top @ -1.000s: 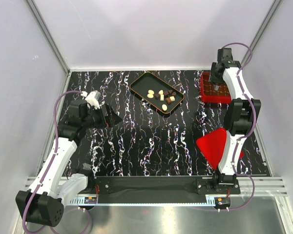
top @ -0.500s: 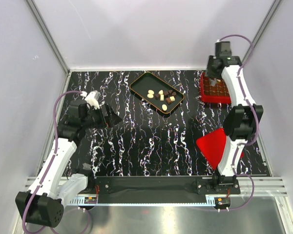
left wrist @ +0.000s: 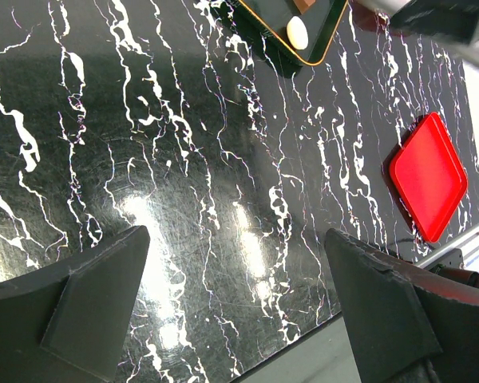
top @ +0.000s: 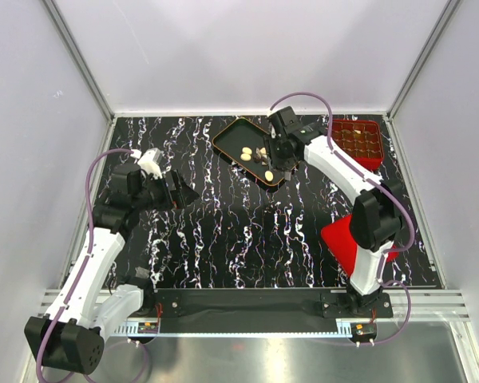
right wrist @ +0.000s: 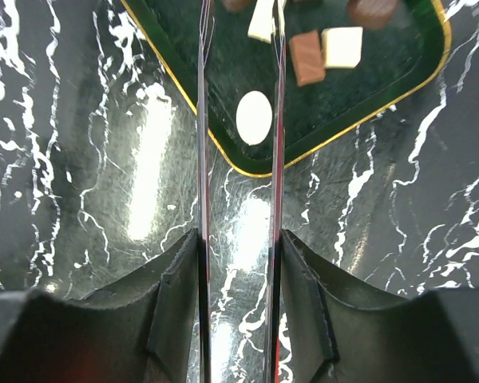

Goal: Pack the chocolate

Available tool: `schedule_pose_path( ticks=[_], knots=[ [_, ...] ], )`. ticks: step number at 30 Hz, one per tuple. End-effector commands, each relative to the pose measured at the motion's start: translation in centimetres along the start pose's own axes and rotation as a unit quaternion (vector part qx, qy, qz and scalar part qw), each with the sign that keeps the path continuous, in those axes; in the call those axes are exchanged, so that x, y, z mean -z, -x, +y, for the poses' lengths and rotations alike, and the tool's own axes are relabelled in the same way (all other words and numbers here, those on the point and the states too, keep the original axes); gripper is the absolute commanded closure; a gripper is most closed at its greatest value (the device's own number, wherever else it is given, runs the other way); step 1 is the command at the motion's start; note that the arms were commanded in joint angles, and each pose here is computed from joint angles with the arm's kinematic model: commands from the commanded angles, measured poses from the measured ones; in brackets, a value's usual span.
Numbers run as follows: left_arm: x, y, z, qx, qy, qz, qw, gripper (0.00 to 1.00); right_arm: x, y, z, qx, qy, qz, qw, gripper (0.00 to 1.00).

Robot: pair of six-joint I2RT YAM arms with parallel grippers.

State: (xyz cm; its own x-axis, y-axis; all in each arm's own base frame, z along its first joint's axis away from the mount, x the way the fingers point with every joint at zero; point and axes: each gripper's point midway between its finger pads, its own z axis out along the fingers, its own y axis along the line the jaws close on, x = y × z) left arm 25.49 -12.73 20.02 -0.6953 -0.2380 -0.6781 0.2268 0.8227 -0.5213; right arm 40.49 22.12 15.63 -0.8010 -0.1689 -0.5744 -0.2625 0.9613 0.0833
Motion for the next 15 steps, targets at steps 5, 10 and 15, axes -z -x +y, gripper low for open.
schedule_pose_path(
  ticks=[5,10,15],
  knots=[
    [0.1,0.9,-0.2,-0.017,-0.005,-0.020,1.000,0.01,-0.5,-0.3,1.0,0.013,-0.017,-0.011,1.000,0.52],
    [0.1,0.9,-0.2,-0.017,-0.004,-0.020,1.000,0.01,0.1,-2.6,0.6,0.010,-0.025,0.011,1.000,0.52],
    [0.0,0.9,-0.2,-0.016,-0.005,-0.019,1.000,0.01,1.1,-4.6,0.0,0.007,-0.033,0.023,0.999,0.52]
  ],
)
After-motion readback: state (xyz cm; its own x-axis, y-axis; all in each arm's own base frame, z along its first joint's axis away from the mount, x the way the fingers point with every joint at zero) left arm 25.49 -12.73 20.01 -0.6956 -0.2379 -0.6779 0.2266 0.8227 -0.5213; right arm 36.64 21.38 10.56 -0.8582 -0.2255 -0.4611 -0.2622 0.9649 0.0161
